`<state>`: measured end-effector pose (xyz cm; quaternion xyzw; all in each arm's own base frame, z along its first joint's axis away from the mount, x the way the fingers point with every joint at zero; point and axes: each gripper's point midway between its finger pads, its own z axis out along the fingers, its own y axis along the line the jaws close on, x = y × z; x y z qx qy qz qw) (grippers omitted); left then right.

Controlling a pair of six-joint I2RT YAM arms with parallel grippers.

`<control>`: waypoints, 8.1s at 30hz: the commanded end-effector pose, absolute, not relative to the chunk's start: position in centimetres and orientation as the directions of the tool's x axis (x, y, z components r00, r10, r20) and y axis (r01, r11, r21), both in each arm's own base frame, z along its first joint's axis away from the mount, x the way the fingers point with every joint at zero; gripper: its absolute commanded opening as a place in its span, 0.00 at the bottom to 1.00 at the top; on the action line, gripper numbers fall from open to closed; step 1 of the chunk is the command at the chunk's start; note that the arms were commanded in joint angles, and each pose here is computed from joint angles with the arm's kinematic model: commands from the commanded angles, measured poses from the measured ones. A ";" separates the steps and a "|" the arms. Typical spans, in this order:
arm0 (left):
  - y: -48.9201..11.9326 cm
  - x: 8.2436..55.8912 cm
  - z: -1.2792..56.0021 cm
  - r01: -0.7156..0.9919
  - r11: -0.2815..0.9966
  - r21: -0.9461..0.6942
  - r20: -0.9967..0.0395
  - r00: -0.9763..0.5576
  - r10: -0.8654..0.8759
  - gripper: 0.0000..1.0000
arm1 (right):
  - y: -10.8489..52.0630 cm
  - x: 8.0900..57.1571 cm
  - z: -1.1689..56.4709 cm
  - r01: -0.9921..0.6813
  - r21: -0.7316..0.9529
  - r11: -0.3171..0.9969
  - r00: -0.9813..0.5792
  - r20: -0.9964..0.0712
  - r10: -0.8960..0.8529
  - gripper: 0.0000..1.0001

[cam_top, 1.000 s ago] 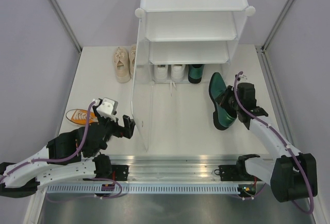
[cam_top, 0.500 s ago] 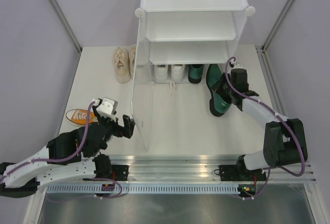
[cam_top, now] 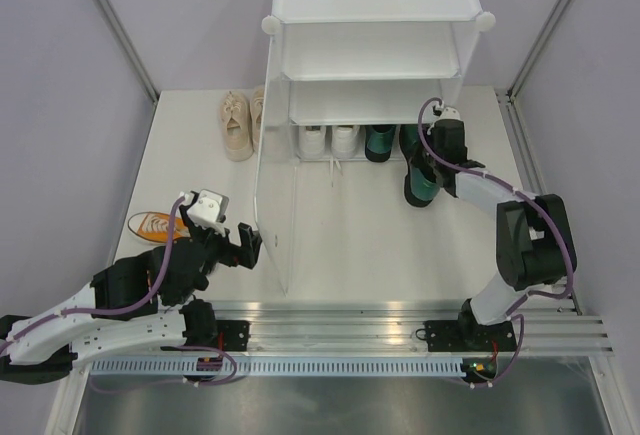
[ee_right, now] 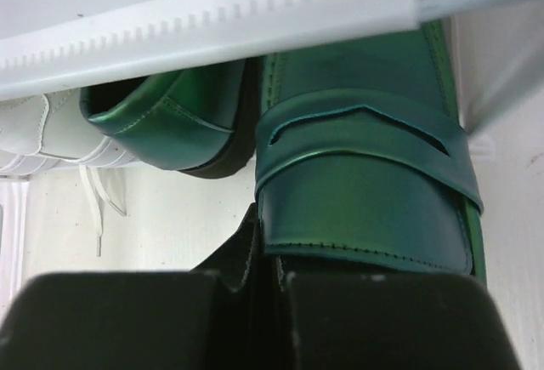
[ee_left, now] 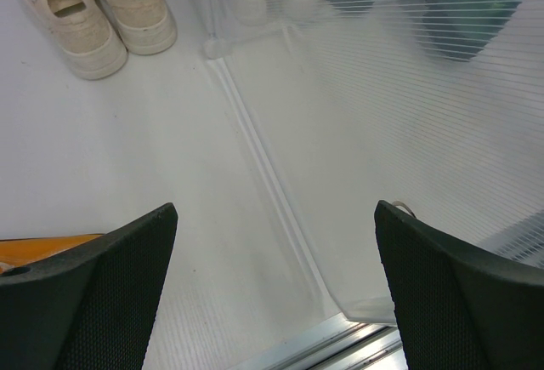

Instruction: Place and organize the shoes in the shoe cabinet

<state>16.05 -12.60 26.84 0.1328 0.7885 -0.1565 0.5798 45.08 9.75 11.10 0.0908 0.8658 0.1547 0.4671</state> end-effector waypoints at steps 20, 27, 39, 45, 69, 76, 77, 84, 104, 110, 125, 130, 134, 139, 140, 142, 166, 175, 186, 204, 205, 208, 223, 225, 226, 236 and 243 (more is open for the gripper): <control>-12.6 16.4 26.8 0.385 0.921 -0.058 -0.959 -0.277 0.056 1.00 | 9.8 51.0 17.5 0.002 0.315 0.949 -0.301 -0.905 0.301 0.63; -12.7 16.4 26.9 0.389 0.919 -0.065 -0.960 -0.277 0.049 1.00 | 10.1 49.0 20.5 -0.028 0.351 0.936 -0.297 -0.897 0.328 0.66; -12.8 16.2 26.9 0.398 0.915 -0.069 -0.959 -0.280 0.049 1.00 | 9.6 40.6 20.6 -0.033 0.409 0.912 -0.351 -0.859 0.372 0.66; -12.9 16.2 26.9 0.401 0.913 -0.071 -0.958 -0.281 0.049 1.00 | 9.2 34.9 16.9 -0.025 0.445 0.895 -0.380 -0.833 0.403 0.52; -12.3 16.5 27.0 0.374 0.925 -0.067 -0.961 -0.273 0.041 1.00 | 10.4 38.9 8.7 0.061 0.468 0.882 -0.470 -0.766 0.439 0.42; -12.3 16.5 27.0 0.372 0.926 -0.065 -0.961 -0.273 0.042 1.00 | 8.8 43.3 11.9 0.100 0.451 0.887 -0.397 -0.799 0.451 0.42; -12.3 16.5 27.0 0.372 0.926 -0.066 -0.961 -0.273 0.041 1.00 | 8.7 43.7 12.2 0.105 0.452 0.886 -0.392 -0.800 0.455 0.41; -12.2 16.5 27.0 0.369 0.927 -0.063 -0.961 -0.273 0.043 1.00 | 7.5 47.0 13.4 0.125 0.465 0.877 -0.357 -0.804 0.477 0.40; -12.1 16.6 26.9 0.362 0.930 -0.059 -0.962 -0.271 0.045 1.00 | 8.0 49.6 21.8 -0.019 0.471 0.882 -0.192 -0.867 0.459 0.39; -12.1 16.7 26.9 0.360 0.931 -0.058 -0.962 -0.270 0.044 1.00 | 8.4 50.1 23.0 -0.041 0.495 0.868 -0.171 -0.860 0.482 0.39; -12.1 16.7 26.7 0.357 0.933 -0.052 -0.961 -0.272 0.051 1.00 | 5.4 49.7 24.4 0.070 0.472 0.879 -0.052 -0.878 0.476 0.38; -12.1 16.8 26.7 0.355 0.934 -0.047 -0.961 -0.271 0.054 1.00 | 2.7 48.7 23.6 0.162 0.512 0.843 -0.008 -0.854 0.520 0.37; -12.2 16.7 26.7 0.356 0.933 -0.046 -0.960 -0.273 0.056 1.00 | 1.1 48.2 22.1 0.200 0.553 0.808 -0.002 -0.825 0.565 0.37; -12.2 16.8 26.6 0.356 0.934 -0.042 -0.960 -0.274 0.062 1.00 | 1.3 48.1 19.7 0.202 0.566 0.799 -0.050 -0.809 0.585 0.37; -12.2 16.8 26.6 0.356 0.934 -0.044 -0.960 -0.274 0.059 1.00 | 1.4 48.1 19.4 0.198 0.566 0.800 -0.058 -0.808 0.586 0.37; -12.3 16.8 26.7 0.357 0.933 -0.043 -0.960 -0.274 0.060 1.00 | 1.6 48.1 18.1 0.203 0.566 0.799 -0.086 -0.803 0.590 0.36; -12.6 16.7 26.6 0.366 0.930 -0.042 -0.958 -0.280 0.067 1.00 | 8.4 39.4 9.6 0.138 0.634 0.761 -0.352 -0.687 0.636 0.39; -12.6 16.7 26.6 0.366 0.930 -0.042 -0.958 -0.280 0.067 1.00 | 9.8 42.7 8.5 0.092 0.627 0.773 -0.366 -0.701 0.612 0.39; -12.5 16.8 26.5 0.362 0.931 -0.039 -0.958 -0.280 0.069 1.00 | 7.5 48.5 10.0 0.172 0.538 0.825 -0.264 -0.782 0.564 0.37; -12.4 16.9 26.4 0.357 0.934 -0.033 -0.957 -0.280 0.073 1.00 | 4.1 47.4 13.5 0.213 0.285 0.935 -0.103 -0.945 0.311 0.36; -12.4 16.8 26.5 0.357 0.933 -0.035 -0.958 -0.279 0.071 1.00 | 4.2 47.6 13.5 0.212 0.277 0.937 -0.105 -0.947 0.304 0.36; -12.4 16.9 26.4 0.356 0.934 -0.033 -0.957 -0.280 0.073 1.00 | 4.3 48.2 13.4 0.222 0.257 0.941 -0.107 -0.952 0.285 0.36; -12.4 16.9 26.4 0.353 0.935 -0.030 -0.957 -0.281 0.075 1.00 | 7.3 44.6 13.3 0.089 0.406 0.910 -0.184 -0.891 0.415 0.62; -12.4 16.9 26.4 0.355 0.934 -0.034 -0.957 -0.282 0.072 1.00 | 7.6 43.9 13.3 0.079 0.455 0.887 -0.194 -0.866 0.461 0.68; -12.4 16.9 26.5 0.355 0.934 -0.037 -0.957 -0.281 0.069 1.00 | 7.4 43.3 13.1 0.081 0.473 0.877 -0.192 -0.856 0.479 0.72; -12.6 16.7 26.6 0.369 0.928 -0.045 -0.957 -0.284 0.066 1.00 | 6.8 42.9 13.3 -0.013 0.739 0.673 -0.190 -0.663 0.724 0.96; -12.5 16.8 26.6 0.365 0.930 -0.046 -0.957 -0.282 0.064 1.00 | 7.4 45.3 13.6 -0.039 0.788 0.614 -0.194 -0.609 0.769 0.98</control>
